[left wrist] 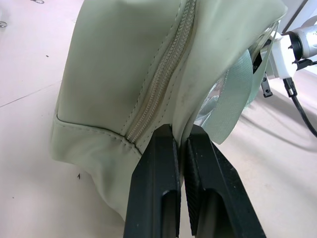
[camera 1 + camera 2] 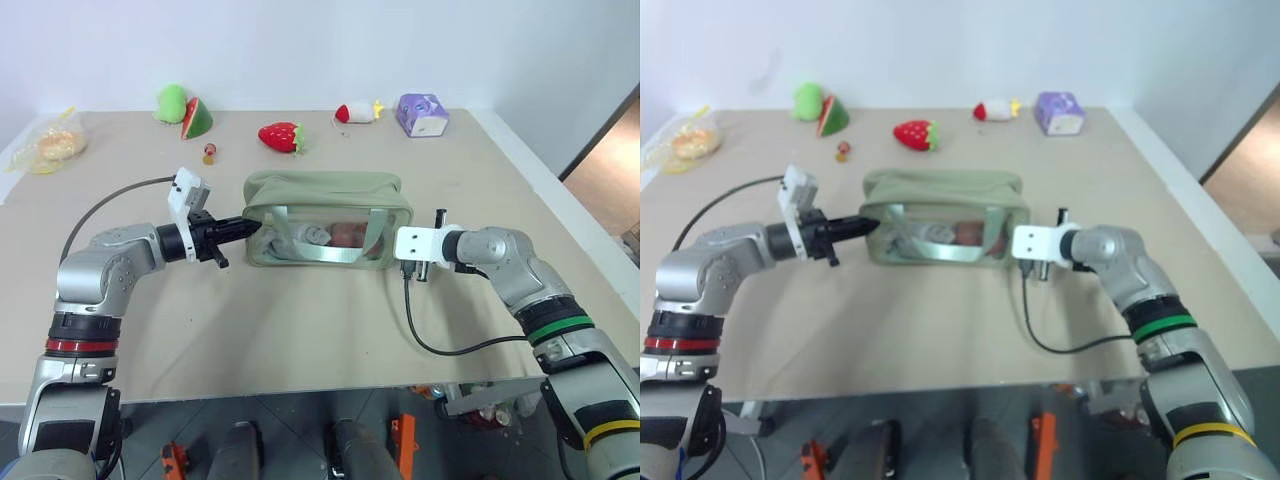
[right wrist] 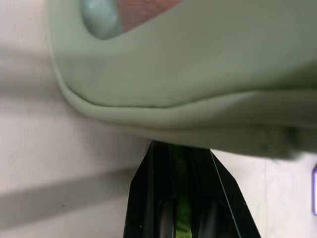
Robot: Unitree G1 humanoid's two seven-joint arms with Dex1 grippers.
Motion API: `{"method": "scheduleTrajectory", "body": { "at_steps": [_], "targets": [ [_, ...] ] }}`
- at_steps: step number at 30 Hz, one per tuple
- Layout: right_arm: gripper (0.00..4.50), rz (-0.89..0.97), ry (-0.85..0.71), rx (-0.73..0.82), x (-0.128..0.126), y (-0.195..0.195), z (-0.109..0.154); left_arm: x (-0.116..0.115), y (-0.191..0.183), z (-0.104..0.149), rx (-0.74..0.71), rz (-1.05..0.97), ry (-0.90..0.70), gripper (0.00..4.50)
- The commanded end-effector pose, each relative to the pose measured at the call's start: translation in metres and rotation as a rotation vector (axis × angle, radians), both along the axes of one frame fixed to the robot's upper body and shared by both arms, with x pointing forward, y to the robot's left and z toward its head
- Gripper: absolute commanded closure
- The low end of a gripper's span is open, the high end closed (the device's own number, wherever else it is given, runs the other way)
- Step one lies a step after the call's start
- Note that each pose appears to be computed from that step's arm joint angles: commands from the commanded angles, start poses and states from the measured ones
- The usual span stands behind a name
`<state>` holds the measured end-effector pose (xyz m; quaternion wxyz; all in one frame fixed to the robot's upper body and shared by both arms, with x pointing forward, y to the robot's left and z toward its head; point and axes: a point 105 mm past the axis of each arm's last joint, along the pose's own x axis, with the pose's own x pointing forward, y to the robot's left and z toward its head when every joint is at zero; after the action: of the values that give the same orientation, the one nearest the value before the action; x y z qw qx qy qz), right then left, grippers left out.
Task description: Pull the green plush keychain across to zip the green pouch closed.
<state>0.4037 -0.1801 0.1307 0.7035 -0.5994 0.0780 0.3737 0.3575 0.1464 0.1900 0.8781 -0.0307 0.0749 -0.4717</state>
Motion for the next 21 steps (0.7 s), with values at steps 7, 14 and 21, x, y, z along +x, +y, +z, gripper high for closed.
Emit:
{"method": "scheduleTrajectory", "body": {
  "at_steps": [7,14,21],
  "targets": [
    [4.4,-0.021,0.117,0.121,-0.012,0.004,-0.009,-0.001,0.005,0.007,-0.006,0.012,-0.013,4.5],
    [2.65,-0.148,0.138,0.518,-0.009,-0.015,0.049,-0.006,0.009,0.026,-0.087,0.002,-0.003,2.69],
    [2.31,-0.106,0.22,0.718,-0.044,-0.038,0.092,-0.024,0.024,0.046,-0.091,0.007,-0.076,0.73]
  ]
}}
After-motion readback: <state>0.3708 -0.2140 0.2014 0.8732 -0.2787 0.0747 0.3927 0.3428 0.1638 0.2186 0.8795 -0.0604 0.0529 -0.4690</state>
